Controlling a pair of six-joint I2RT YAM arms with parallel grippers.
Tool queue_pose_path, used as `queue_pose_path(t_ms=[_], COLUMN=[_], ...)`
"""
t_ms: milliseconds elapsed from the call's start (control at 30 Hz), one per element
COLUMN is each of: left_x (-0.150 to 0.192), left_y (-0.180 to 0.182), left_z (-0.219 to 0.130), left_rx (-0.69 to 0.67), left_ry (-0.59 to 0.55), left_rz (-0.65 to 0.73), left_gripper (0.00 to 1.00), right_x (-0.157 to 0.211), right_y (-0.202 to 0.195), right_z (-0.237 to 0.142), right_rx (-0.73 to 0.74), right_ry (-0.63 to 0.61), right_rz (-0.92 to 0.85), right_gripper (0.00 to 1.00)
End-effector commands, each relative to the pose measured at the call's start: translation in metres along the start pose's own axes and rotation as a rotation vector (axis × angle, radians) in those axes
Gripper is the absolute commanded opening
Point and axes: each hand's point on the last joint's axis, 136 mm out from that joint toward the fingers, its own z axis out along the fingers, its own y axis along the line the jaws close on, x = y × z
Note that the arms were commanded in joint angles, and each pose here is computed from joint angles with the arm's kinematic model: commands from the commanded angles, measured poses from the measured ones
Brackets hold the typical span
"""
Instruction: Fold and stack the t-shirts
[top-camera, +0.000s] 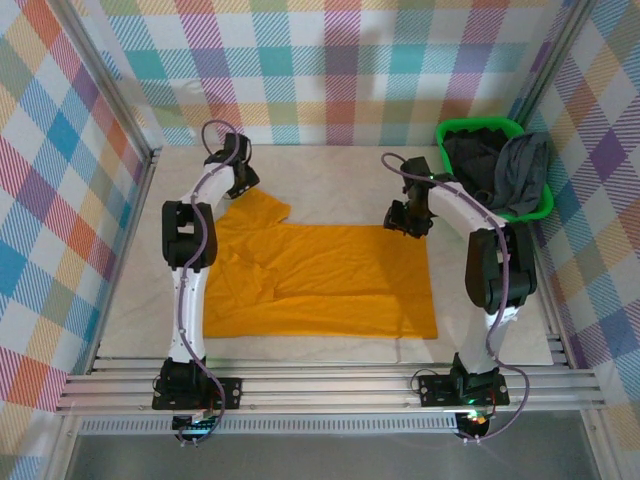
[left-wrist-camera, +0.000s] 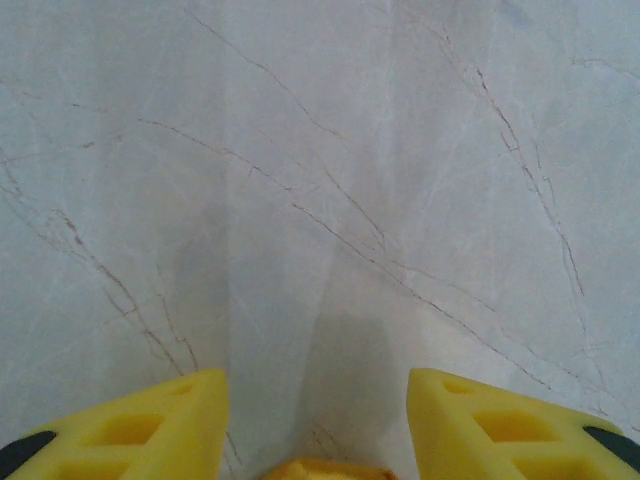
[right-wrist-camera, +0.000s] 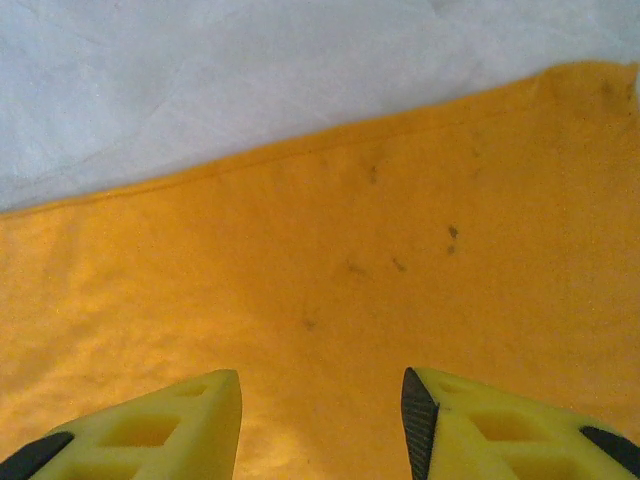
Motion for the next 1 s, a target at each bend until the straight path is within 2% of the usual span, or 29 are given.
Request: queue_pose_path(t_ms=[0, 267, 433, 467, 567, 667, 800, 967], left_x=[-0.004, 0.03, 0.043, 0.043, 0.044, 0.037, 0.023, 0.019], left_y=[-0.014, 0.004, 0.018, 0.018, 0.01, -0.002, -0.012, -0.023], left_z=[-0.005, 0.011, 0.011, 0.011, 0.01, -0.001, -0.029, -0.062], left_rx=[-0.004, -0.141, -0.214, -0.213, -0.174, -0.145, -0.127, -0.071], left_ry=[-0.037, 0.077, 0.12, 0.124, 0.131, 0.105, 0.066, 0.086], left_rz=[0.078, 0.116, 0.116, 0.114, 0.103, 0.094, 0.079, 0.061], left_gripper=[0.52, 0.48, 0.42, 0.39, 0.15, 0.01, 0.0, 0.0], right_x=[0.009, 0.0, -0.008, -0.01, -0.019, -0.03, -0.048, -0.064], right_y=[0.003, 0.01, -0.006, -0.01, -0.02, -0.027, -0.038, -0.051], right_z=[-0.011, -0.02, -0.023, -0.023, -0.022, -0.015, -0.003, 0.015], right_rx=[-0.029, -0.054, 0.041, 0.059, 0.118, 0.171, 0.235, 0.292], right_ry=[0.017, -0.007, -0.042, -0.052, -0.086, -0.117, -0.143, -0.117], right_rz=[-0.008, 0.001, 0.033, 0.041, 0.06, 0.073, 0.088, 0.111], right_gripper=[0.47, 0.47, 0.47, 0.48, 0.48, 0.49, 0.49, 0.49])
